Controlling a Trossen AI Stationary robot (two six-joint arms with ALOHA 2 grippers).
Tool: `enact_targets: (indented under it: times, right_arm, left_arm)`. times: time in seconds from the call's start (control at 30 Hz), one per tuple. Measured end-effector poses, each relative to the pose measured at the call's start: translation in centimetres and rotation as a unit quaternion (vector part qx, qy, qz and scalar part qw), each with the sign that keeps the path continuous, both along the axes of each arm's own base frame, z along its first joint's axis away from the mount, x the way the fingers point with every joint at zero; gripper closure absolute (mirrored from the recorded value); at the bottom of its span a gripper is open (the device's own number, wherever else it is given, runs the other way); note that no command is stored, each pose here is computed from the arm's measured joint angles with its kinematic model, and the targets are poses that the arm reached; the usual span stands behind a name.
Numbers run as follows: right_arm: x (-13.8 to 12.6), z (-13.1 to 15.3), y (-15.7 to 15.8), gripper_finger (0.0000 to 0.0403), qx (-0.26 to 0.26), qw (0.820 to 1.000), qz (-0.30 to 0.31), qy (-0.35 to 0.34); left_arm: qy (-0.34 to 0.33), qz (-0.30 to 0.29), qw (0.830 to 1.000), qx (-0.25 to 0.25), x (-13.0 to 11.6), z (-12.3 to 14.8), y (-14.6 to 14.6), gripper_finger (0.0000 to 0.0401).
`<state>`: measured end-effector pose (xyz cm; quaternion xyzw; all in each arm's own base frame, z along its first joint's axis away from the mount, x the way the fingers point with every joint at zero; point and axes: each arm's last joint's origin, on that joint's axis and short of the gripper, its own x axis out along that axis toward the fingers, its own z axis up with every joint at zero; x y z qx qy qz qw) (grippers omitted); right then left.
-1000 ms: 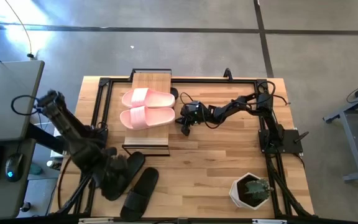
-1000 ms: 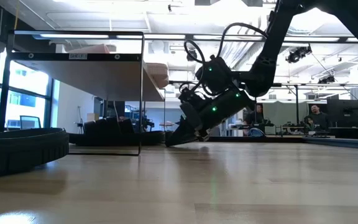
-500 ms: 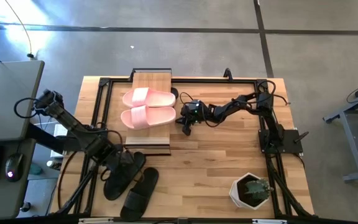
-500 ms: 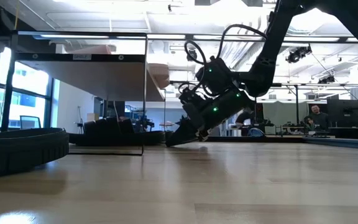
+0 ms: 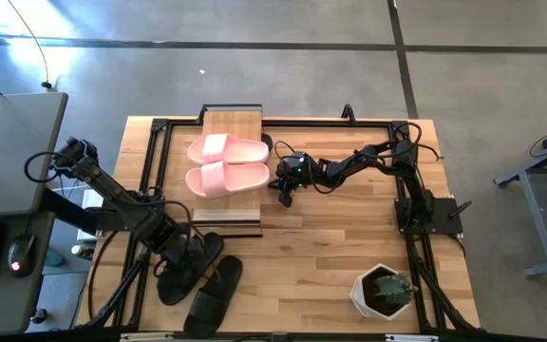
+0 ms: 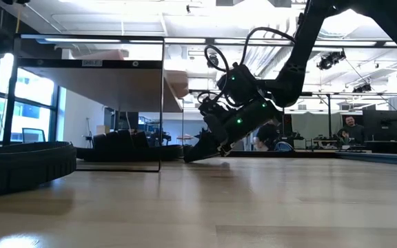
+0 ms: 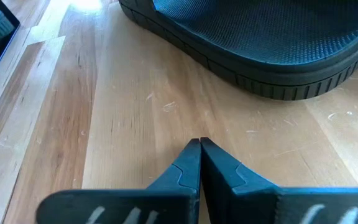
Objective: Pick and place slides into the shelf
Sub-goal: Put the black slide under the shelf
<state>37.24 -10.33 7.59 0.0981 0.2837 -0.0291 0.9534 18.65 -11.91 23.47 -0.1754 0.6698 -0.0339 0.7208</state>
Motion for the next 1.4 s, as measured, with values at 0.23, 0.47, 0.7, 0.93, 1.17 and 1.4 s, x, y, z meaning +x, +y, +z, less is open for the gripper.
enact_targets:
  times: [0.23,0.47,0.7,0.93,1.17,1.4]
  right_arm:
    - [0.0,0.0,0.0,0.0402,0.0,1.0,0.0,0.001]
    - [0.0,0.0,0.0,0.0402,-0.004,1.0,0.003,0.001]
    - [0.0,0.0,0.0,0.0402,-0.008,1.0,0.005,0.001]
    - [0.0,-0.1,0.0,0.0402,-0.011,1.0,0.007,0.002]
    - [0.0,0.0,0.0,0.0402,-0.012,1.0,0.006,0.001]
    - [0.0,0.0,0.0,0.0402,-0.012,1.0,0.006,0.001]
  left_arm:
    - [0.018,-0.041,0.999,0.022,-0.7,-0.3,-0.2,0.0236]
    - [0.01,-0.057,0.998,0.032,-1.3,-0.3,-1.3,0.0236]
    - [0.005,-0.101,0.993,0.055,-1.5,-1.3,-2.9,0.0236]
    - [0.059,-0.113,0.991,0.043,-2.0,-2.7,-5.1,0.0236]
    - [0.081,-0.045,0.994,0.063,-2.3,-2.9,-6.8,0.0236]
    - [0.06,-0.012,0.988,0.14,-2.7,-4.0,-8.7,0.0236]
